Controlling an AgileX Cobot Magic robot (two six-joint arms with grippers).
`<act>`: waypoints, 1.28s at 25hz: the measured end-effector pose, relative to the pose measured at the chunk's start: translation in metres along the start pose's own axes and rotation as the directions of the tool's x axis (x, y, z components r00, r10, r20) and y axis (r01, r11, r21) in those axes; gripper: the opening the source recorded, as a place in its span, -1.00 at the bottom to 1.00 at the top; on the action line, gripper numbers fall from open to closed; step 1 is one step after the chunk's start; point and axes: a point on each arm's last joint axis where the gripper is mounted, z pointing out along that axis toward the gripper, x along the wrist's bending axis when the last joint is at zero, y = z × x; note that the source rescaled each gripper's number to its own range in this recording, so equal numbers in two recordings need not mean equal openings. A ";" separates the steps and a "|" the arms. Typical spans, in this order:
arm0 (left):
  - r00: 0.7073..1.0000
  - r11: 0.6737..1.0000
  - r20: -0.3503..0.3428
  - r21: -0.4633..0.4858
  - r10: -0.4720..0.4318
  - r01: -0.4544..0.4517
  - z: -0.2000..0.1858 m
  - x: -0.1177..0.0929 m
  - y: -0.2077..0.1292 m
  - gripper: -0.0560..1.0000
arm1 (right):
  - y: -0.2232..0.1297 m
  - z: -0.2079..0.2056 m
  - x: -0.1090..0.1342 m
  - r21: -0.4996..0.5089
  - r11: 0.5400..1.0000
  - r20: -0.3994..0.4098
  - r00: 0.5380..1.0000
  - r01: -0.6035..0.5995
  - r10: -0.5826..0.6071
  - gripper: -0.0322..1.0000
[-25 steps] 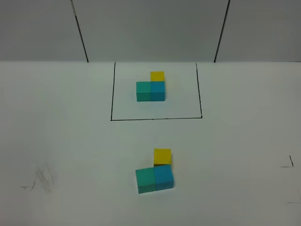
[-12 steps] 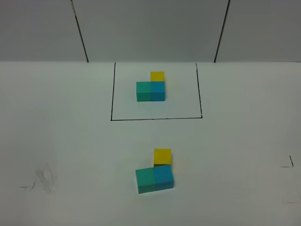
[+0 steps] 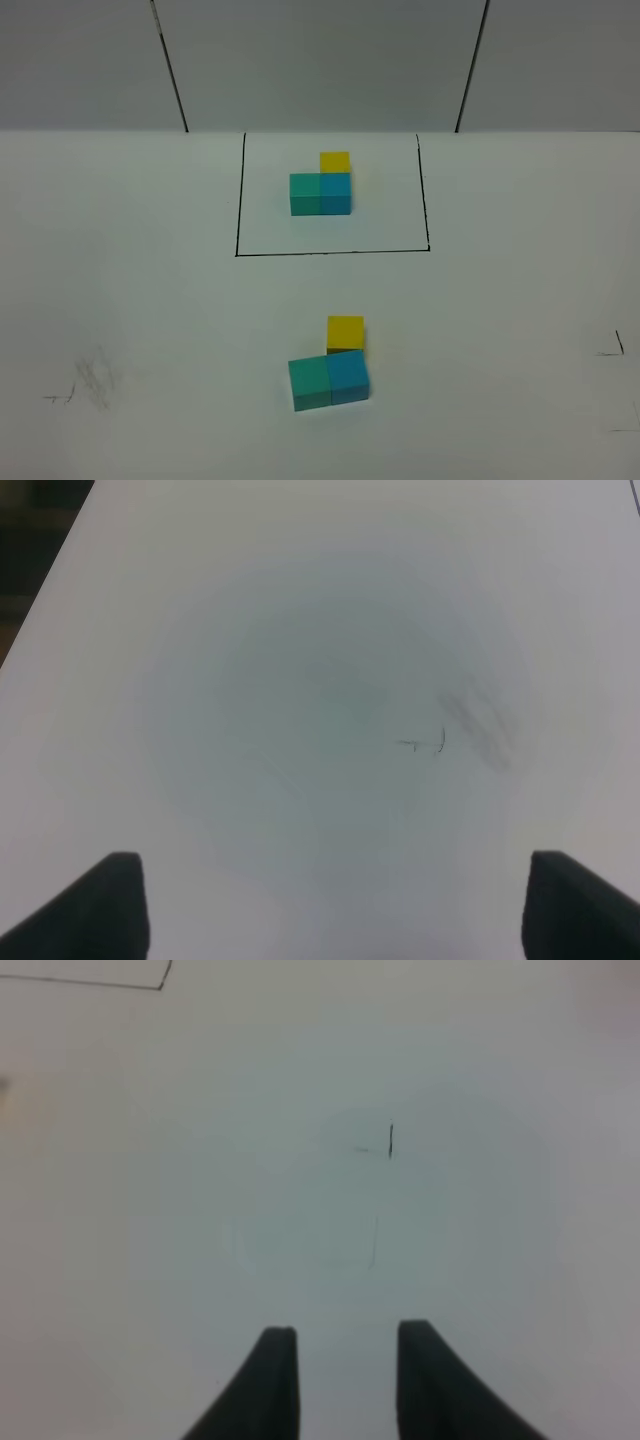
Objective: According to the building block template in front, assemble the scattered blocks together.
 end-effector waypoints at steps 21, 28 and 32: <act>1.000 1.000 0.000 0.000 -0.001 0.001 0.000 0.000 0.000 0.34 | 0.011 0.003 0.000 -0.136 0.991 0.004 1.000 0.000 0.000 -0.94; 1.000 1.000 0.000 0.000 -0.001 0.001 0.000 0.000 0.000 0.34 | 0.004 0.006 0.001 -0.081 0.997 -0.012 1.000 -0.007 0.006 -0.94; 1.000 1.000 0.000 0.000 -0.001 0.001 0.000 0.000 0.000 0.34 | 0.004 0.007 0.003 -0.077 0.997 -0.037 0.999 -0.021 0.018 -0.94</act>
